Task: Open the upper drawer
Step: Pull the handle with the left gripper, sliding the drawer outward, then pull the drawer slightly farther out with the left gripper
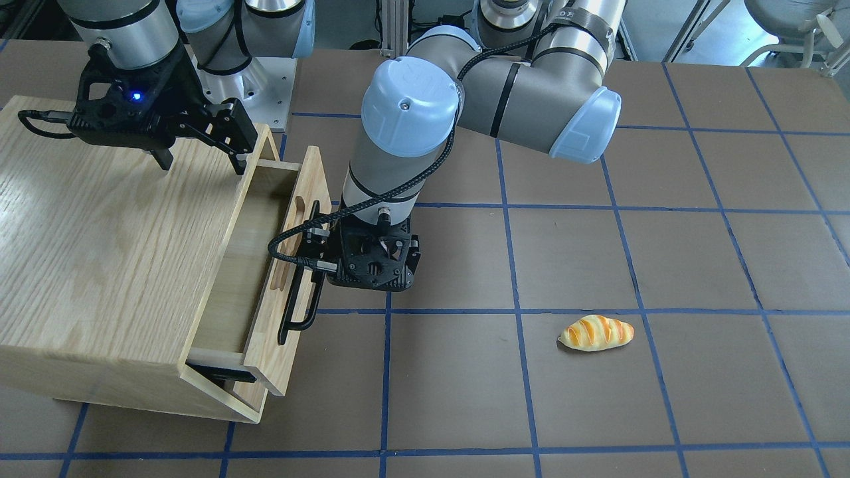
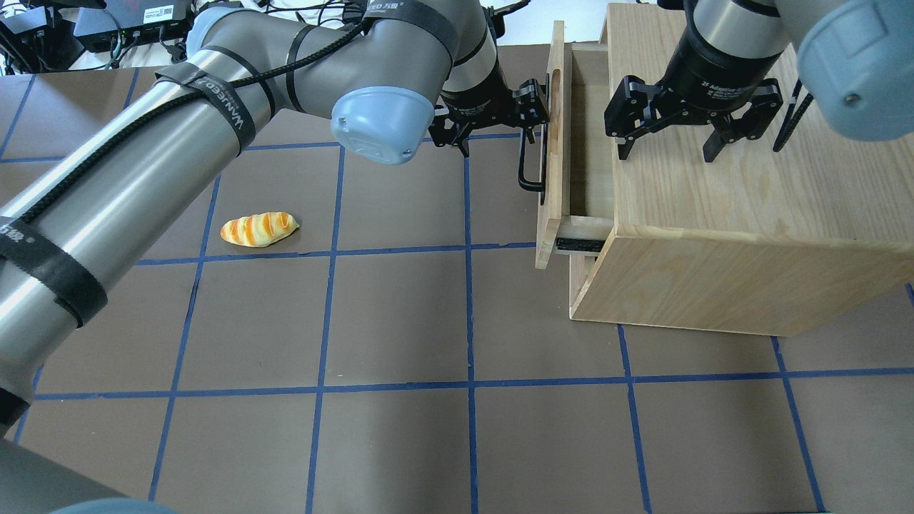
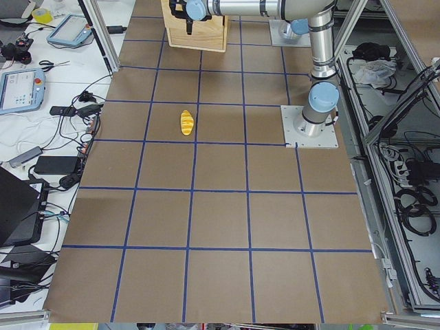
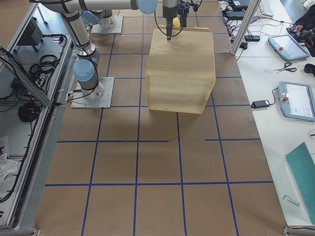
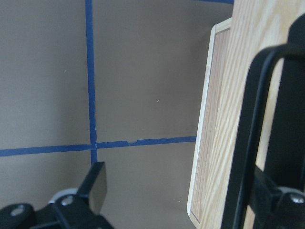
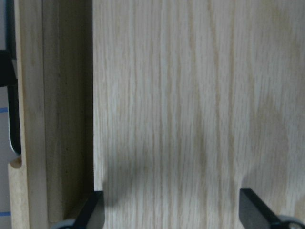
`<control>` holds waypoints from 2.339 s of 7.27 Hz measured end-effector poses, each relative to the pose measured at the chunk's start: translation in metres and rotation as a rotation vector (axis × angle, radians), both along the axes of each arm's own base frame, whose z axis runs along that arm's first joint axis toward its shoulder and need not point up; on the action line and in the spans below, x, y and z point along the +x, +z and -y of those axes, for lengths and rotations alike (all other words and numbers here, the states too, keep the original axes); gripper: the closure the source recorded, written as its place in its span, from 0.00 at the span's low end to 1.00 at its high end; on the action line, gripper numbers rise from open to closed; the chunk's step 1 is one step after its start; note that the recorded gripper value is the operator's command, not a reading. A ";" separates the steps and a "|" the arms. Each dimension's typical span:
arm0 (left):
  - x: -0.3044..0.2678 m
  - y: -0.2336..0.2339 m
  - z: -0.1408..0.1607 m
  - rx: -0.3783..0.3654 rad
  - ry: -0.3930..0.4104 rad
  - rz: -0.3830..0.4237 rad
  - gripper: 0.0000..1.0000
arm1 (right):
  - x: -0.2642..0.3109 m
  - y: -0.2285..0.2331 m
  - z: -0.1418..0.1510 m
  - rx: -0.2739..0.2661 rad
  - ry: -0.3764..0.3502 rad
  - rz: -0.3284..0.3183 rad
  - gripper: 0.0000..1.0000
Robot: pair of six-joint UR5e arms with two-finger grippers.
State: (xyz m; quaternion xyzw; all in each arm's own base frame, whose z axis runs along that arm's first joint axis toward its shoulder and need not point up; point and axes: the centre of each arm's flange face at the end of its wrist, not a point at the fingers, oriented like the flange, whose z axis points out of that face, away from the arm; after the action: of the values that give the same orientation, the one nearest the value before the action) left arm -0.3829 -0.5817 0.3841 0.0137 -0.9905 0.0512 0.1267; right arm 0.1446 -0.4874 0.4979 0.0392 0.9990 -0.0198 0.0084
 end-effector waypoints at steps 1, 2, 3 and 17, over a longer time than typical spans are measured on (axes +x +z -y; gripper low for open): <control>0.006 0.002 0.003 0.001 0.001 0.003 0.00 | 0.000 0.000 0.000 0.000 0.000 0.000 0.00; 0.013 0.004 0.006 0.002 0.000 0.007 0.00 | 0.000 0.000 0.000 0.000 0.000 0.000 0.00; 0.018 0.004 0.008 0.001 0.000 0.015 0.00 | 0.000 0.000 0.000 0.000 0.000 0.000 0.00; 0.095 0.006 0.044 -0.005 0.044 0.063 0.00 | 0.000 0.000 0.000 0.000 0.000 0.000 0.00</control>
State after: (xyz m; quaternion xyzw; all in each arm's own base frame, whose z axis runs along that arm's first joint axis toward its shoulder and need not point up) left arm -0.2877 -0.6262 0.3899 0.0334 -0.9934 0.0567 0.0945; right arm 0.1447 -0.4873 0.4978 0.0390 0.9990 -0.0198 0.0085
